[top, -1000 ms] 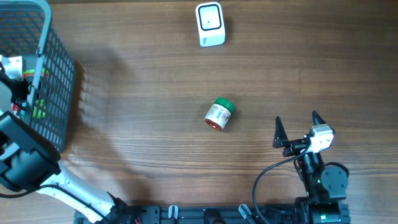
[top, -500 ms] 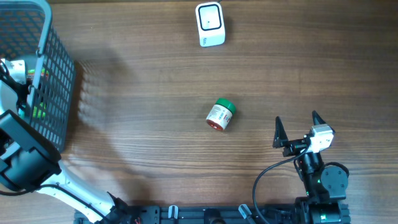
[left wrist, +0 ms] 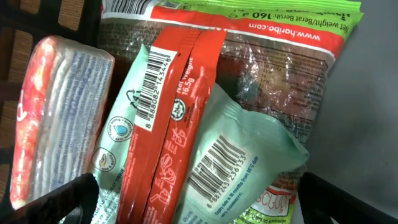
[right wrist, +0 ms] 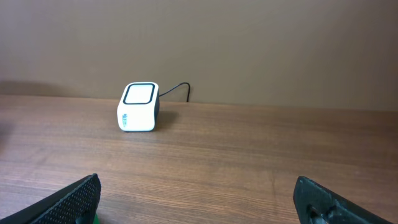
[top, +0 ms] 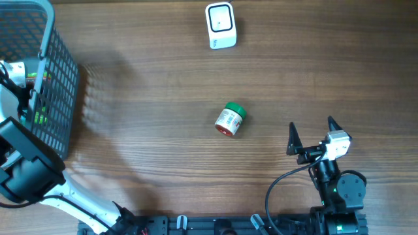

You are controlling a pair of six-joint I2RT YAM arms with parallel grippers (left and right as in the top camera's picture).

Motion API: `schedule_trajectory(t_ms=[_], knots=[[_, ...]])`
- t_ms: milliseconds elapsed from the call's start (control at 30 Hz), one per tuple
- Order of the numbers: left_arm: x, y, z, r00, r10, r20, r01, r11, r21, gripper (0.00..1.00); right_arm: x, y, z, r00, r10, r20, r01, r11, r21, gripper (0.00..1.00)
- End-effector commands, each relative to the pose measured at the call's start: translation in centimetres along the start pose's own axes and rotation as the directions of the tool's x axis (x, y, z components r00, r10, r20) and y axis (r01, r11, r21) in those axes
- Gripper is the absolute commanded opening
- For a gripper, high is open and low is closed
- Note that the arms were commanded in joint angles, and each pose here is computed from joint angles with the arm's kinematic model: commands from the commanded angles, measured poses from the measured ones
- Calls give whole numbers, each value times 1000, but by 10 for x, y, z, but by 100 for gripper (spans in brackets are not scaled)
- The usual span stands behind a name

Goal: Scan the item barcode
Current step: 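Grasp the bundle of snack packets in the basket with the left gripper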

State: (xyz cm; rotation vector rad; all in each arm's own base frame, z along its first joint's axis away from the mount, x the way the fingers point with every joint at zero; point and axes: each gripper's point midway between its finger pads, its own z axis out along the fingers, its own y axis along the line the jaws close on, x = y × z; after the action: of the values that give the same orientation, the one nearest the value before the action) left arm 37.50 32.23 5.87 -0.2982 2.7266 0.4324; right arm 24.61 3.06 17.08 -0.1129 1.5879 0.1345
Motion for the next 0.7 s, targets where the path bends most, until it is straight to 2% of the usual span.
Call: schedule_trajectory(t_ms=[0, 400, 433, 500, 533, 633, 667], knots=[[10, -6, 14, 999, -12, -34, 12, 1000, 17, 100, 0, -1, 0, 1000, -6, 2, 6, 1000, 2, 100], [28, -14, 38, 995, -13, -95, 17, 999, 46, 100, 0, -1, 0, 1000, -6, 2, 6, 1000, 2, 100], [30, -14, 38, 995, -12, -100, 17, 999, 49, 96, 0, -1, 0, 1000, -7, 2, 7, 1000, 2, 100], [30, -15, 38, 995, -11, -104, 16, 999, 51, 80, 0, -1, 0, 1000, -6, 2, 6, 1000, 2, 100], [30, -15, 38, 995, -11, -104, 16, 999, 51, 49, 0, -1, 0, 1000, -6, 2, 6, 1000, 2, 100], [31, -15, 38, 994, -10, -105, 16, 999, 51, 25, 0, -1, 0, 1000, -6, 2, 6, 1000, 2, 100], [30, -15, 37, 994, -11, -104, 16, 999, 50, 24, 0, -1, 0, 1000, -6, 2, 6, 1000, 2, 100]])
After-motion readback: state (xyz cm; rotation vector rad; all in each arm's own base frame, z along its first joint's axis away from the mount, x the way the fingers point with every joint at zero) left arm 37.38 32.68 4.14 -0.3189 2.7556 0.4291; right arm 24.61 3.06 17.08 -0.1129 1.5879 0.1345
